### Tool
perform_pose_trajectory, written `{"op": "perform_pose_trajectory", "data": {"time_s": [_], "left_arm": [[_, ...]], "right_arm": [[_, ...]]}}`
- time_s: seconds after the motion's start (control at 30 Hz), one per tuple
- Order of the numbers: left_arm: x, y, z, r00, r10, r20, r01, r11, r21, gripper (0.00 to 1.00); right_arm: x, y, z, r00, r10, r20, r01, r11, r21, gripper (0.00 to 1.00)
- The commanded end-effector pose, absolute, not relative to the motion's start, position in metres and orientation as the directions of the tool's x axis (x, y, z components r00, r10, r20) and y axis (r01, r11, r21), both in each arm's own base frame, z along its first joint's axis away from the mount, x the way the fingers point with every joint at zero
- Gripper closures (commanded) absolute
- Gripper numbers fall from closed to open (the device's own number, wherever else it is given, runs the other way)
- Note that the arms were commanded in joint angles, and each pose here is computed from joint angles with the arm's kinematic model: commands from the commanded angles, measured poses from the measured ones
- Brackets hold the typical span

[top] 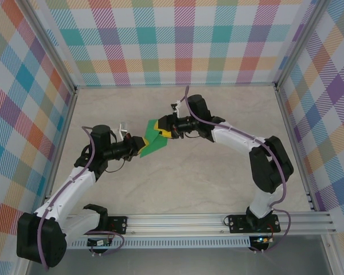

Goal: Fold a paper plane with a square sheet of paper (pick it up from the middle)
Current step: Turn over the paper at the center of the table.

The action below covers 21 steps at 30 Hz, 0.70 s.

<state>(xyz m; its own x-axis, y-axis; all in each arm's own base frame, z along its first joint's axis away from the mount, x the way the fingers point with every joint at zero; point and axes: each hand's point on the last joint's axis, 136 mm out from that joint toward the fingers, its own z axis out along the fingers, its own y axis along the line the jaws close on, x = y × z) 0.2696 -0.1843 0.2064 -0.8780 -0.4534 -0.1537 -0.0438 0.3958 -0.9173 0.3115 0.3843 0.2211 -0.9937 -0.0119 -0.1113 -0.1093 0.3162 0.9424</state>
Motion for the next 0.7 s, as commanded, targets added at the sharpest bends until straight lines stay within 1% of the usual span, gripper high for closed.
{"op": "perform_pose_trajectory", "data": {"time_s": [0.0,0.13,0.2,0.23,0.37,0.43,0.53,0.67], "left_arm": [[0.270,-0.171,0.198,-0.875,-0.436,-0.211,-0.051,0.517,-0.855,0.93],[0.263,-0.149,0.180,-0.883,-0.396,-0.254,-0.100,0.685,-0.722,0.93],[0.261,-0.135,0.176,-0.884,-0.370,-0.287,-0.111,0.761,-0.639,0.92],[0.259,-0.127,0.174,-0.886,-0.352,-0.303,-0.118,0.801,-0.587,0.92],[0.259,-0.090,0.180,-0.866,-0.299,-0.401,-0.158,0.924,-0.347,0.92],[0.260,-0.072,0.185,-0.857,-0.259,-0.446,-0.185,0.961,-0.203,0.91],[0.263,-0.055,0.192,-0.852,-0.187,-0.489,-0.215,0.977,0.003,0.91],[0.274,-0.059,0.192,-0.855,-0.094,-0.510,-0.222,0.956,0.195,0.91]], "right_arm": [[0.310,0.367,0.219,-0.983,0.036,-0.181,-0.146,0.441,0.885,0.50],[0.313,0.337,0.207,-0.965,0.106,-0.242,-0.132,0.602,0.788,0.34],[0.313,0.324,0.204,-0.952,0.127,-0.280,-0.134,0.648,0.750,0.28],[0.313,0.318,0.203,-0.945,0.136,-0.297,-0.135,0.667,0.733,0.26],[0.311,0.298,0.199,-0.925,0.169,-0.340,-0.118,0.724,0.680,0.22],[0.311,0.289,0.197,-0.916,0.186,-0.356,-0.104,0.746,0.657,0.21],[0.311,0.278,0.193,-0.906,0.206,-0.370,-0.080,0.775,0.626,0.20],[0.311,0.266,0.189,-0.897,0.223,-0.382,-0.051,0.806,0.590,0.20]]}}
